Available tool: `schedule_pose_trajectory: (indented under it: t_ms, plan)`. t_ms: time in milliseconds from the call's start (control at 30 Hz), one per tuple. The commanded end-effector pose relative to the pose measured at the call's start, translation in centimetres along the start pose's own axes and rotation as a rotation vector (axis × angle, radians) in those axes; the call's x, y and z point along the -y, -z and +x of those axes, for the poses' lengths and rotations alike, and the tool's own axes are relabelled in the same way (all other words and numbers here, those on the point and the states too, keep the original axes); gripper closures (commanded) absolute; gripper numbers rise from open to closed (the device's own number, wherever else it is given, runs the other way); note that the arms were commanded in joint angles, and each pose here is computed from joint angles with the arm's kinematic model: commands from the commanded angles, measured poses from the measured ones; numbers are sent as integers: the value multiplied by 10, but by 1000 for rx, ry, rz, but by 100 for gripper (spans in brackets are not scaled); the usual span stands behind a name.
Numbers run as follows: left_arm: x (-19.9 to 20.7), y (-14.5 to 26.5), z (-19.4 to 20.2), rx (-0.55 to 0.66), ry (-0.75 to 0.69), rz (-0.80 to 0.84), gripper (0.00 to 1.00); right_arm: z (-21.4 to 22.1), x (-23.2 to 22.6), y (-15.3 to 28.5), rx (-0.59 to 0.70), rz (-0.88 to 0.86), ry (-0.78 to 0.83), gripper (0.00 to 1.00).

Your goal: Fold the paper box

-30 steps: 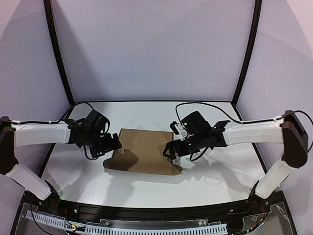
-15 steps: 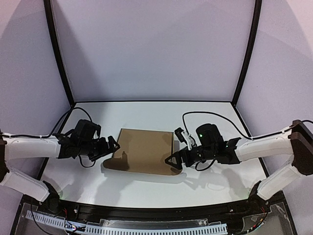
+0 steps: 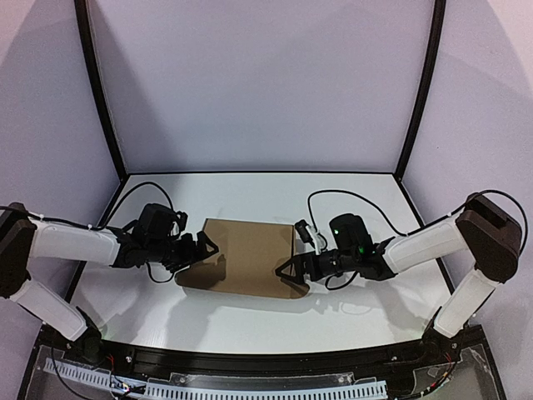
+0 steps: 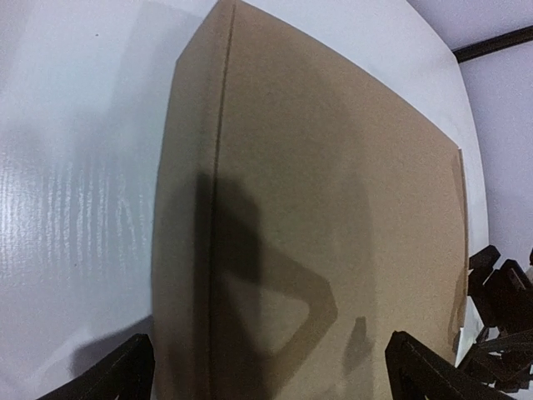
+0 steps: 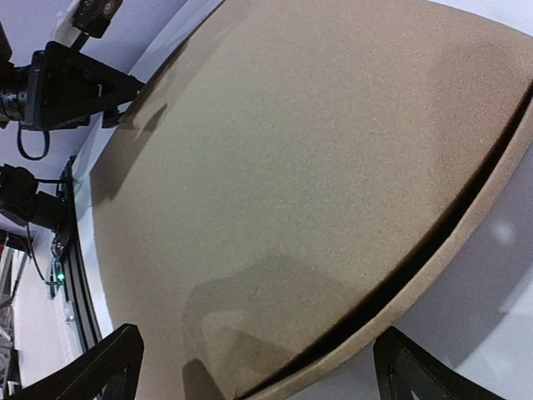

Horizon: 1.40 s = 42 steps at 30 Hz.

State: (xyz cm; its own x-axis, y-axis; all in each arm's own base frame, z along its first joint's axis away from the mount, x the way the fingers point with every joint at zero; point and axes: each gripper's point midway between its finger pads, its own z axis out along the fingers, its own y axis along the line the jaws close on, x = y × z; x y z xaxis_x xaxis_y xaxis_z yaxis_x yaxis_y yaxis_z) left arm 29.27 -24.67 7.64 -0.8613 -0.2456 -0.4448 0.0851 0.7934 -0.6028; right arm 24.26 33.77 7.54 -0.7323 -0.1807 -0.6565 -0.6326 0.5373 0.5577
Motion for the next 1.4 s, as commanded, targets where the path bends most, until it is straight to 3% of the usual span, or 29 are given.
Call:
schedule_pose_trajectory:
  t_ms: [0, 267, 767, 1000, 1367]
  plan:
    - [11, -9, 8, -42, 2, 95, 1, 0, -7, -7, 7, -70, -41, 2]
    - [18, -6, 15, -68, 10, 143, 1, -1, -12, -15, -7, -111, -94, 2]
    - [71, 32, 15, -45, -21, 267, 1, -52, -84, 24, 42, -237, -90, 2]
    - [76, 55, 11, -47, 75, 226, 1, -47, -80, 40, -125, -79, -211, 2]
    - [80, 94, 17, -135, 226, 138, 1, -57, -115, 62, -263, -138, -328, 2]
